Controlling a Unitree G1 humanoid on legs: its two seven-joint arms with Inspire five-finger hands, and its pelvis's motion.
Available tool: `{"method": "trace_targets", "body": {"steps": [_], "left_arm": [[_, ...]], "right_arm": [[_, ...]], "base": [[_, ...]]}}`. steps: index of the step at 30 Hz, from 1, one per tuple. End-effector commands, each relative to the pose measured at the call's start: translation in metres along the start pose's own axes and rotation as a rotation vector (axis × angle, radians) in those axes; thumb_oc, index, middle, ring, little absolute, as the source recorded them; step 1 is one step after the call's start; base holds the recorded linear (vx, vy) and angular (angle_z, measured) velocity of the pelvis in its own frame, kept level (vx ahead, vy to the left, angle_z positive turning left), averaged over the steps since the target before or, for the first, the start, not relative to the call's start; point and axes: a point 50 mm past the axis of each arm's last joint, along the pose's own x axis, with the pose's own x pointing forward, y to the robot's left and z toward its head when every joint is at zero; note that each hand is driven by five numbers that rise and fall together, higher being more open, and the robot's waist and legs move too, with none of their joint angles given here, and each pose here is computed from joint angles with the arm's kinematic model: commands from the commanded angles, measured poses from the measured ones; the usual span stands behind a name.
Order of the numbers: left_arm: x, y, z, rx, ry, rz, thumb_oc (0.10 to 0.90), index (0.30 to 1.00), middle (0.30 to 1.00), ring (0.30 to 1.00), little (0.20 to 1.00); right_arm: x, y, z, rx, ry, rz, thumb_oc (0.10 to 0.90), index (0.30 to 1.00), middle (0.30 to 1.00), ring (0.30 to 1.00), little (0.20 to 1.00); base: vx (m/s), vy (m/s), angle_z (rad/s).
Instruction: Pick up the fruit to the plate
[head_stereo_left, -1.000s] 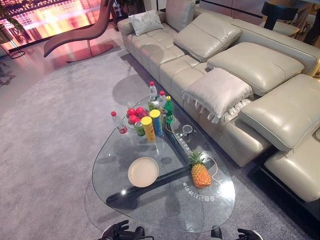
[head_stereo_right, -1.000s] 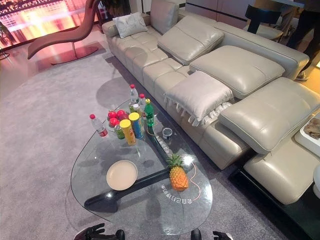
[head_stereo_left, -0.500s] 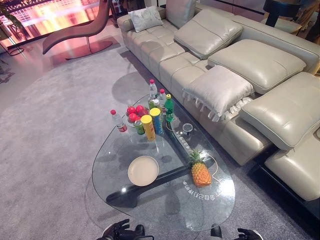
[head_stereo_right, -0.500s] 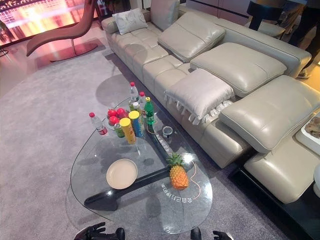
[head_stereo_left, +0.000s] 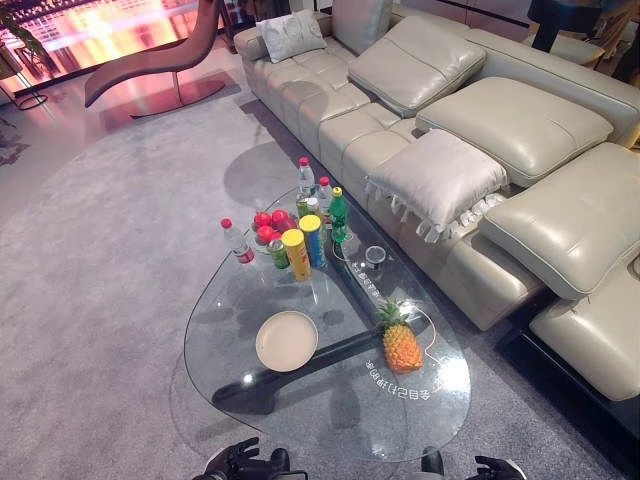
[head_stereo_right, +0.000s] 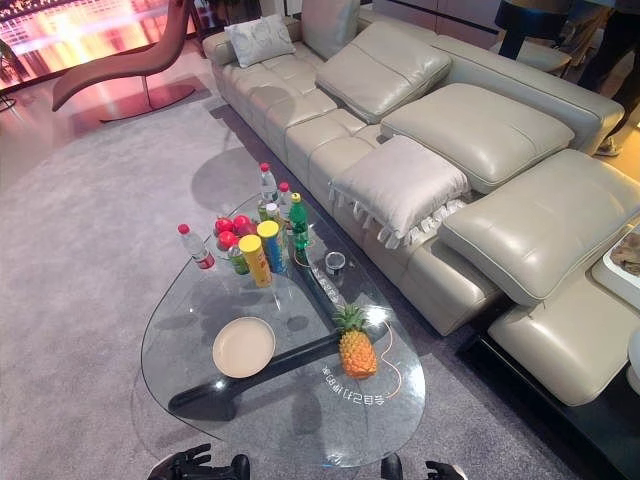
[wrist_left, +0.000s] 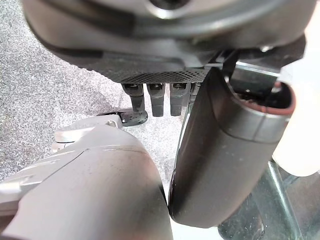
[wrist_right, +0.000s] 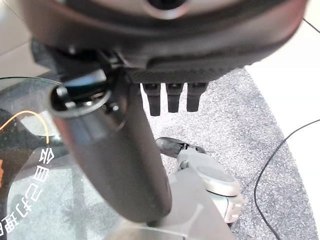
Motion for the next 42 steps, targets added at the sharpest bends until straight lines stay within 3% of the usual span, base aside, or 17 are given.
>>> {"method": "trace_targets", "body": {"steps": [1, 13, 23, 29, 34, 42], "left_arm": [[-0.003, 0.033, 0.028, 0.009, -0.077, 0.091, 0.8, 0.9, 0.9, 0.9, 0.9], [-0.003, 0.043, 0.066, -0.088, -0.205, 0.122, 0.8, 0.9, 0.9, 0.9, 0.9], [-0.005, 0.026, 0.131, -0.074, -0.409, -0.066, 0.8, 0.9, 0.9, 0.9, 0.9], [-0.017, 0.034, 0.184, -0.15, -0.557, -0.039, 0.8, 0.9, 0.9, 0.9, 0.9], [-0.029, 0.035, 0.221, -0.187, -0.682, 0.012, 0.8, 0.9, 0.9, 0.9, 0.9], [-0.042, 0.047, 0.244, -0.242, -0.767, 0.151, 0.8, 0.9, 0.9, 0.9, 0.9]], "right_arm": [[0.002, -0.008, 0.017, 0.021, -0.032, -0.025, 0.8, 0.9, 0.9, 0.9, 0.9], [0.003, -0.033, 0.039, 0.028, -0.066, -0.098, 0.8, 0.9, 0.9, 0.9, 0.9], [-0.003, -0.063, 0.096, 0.135, -0.23, -0.188, 0.8, 0.9, 0.9, 0.9, 0.9], [-0.016, -0.089, 0.143, 0.22, -0.393, -0.265, 0.8, 0.9, 0.9, 0.9, 0.9], [-0.027, -0.091, 0.177, 0.265, -0.516, -0.315, 0.8, 0.9, 0.9, 0.9, 0.9], [-0.04, -0.095, 0.204, 0.303, -0.632, -0.362, 0.8, 0.9, 0.9, 0.9, 0.9]], "base": [[0.04, 0.016, 0.0], [-0.07, 0.009, 0.01], [-0.07, -0.005, 0.02], [-0.12, -0.031, -0.01], [-0.11, -0.04, 0.05], [-0.08, -0.032, 0.05]]}}
